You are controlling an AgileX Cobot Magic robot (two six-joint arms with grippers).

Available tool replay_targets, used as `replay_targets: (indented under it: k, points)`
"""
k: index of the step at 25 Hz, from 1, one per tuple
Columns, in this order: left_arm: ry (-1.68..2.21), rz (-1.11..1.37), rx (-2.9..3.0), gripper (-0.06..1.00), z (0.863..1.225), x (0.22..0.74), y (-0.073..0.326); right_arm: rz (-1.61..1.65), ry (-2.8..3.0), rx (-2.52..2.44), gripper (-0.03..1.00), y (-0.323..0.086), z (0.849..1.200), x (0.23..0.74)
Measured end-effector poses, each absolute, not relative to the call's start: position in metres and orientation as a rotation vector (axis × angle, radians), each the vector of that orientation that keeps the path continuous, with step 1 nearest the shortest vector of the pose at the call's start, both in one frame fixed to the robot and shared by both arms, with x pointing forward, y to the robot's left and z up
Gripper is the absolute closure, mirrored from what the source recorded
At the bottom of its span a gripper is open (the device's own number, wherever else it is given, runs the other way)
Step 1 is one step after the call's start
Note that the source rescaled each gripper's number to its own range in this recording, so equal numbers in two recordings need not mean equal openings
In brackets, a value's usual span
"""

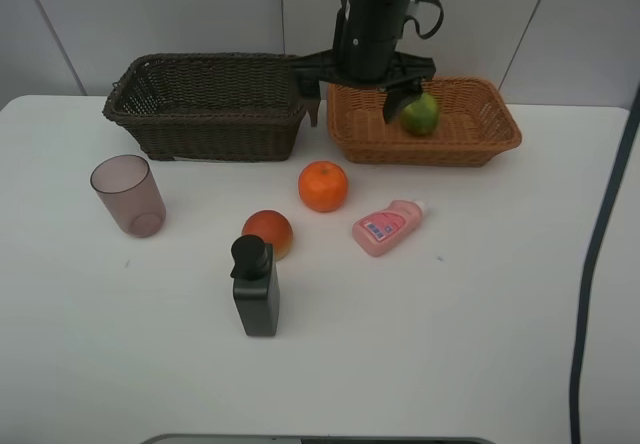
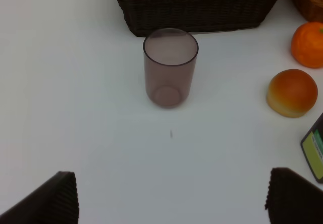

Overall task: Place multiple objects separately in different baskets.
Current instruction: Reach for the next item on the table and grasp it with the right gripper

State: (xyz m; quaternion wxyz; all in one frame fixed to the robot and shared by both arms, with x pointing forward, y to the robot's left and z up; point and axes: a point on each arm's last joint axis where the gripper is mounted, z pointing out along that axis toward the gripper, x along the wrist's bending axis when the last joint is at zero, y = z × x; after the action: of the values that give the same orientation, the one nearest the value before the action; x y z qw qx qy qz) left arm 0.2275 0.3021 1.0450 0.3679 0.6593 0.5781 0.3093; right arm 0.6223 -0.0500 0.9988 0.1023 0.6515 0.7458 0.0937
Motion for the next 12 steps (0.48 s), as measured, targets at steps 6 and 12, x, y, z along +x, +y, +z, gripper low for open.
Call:
replay_targets:
  k: [6, 12]
  points:
    - [1.485, 0.794, 1.693, -0.01, 1.045, 0.227, 0.302, 0.344, 2.133, 1.939, -0.03, -0.021, 0.996, 0.606]
    - [1.485, 0.794, 1.693, -0.01, 1.045, 0.227, 0.302, 0.306, 2.066, 1.988, -0.03, -0.020, 0.967, 0.604]
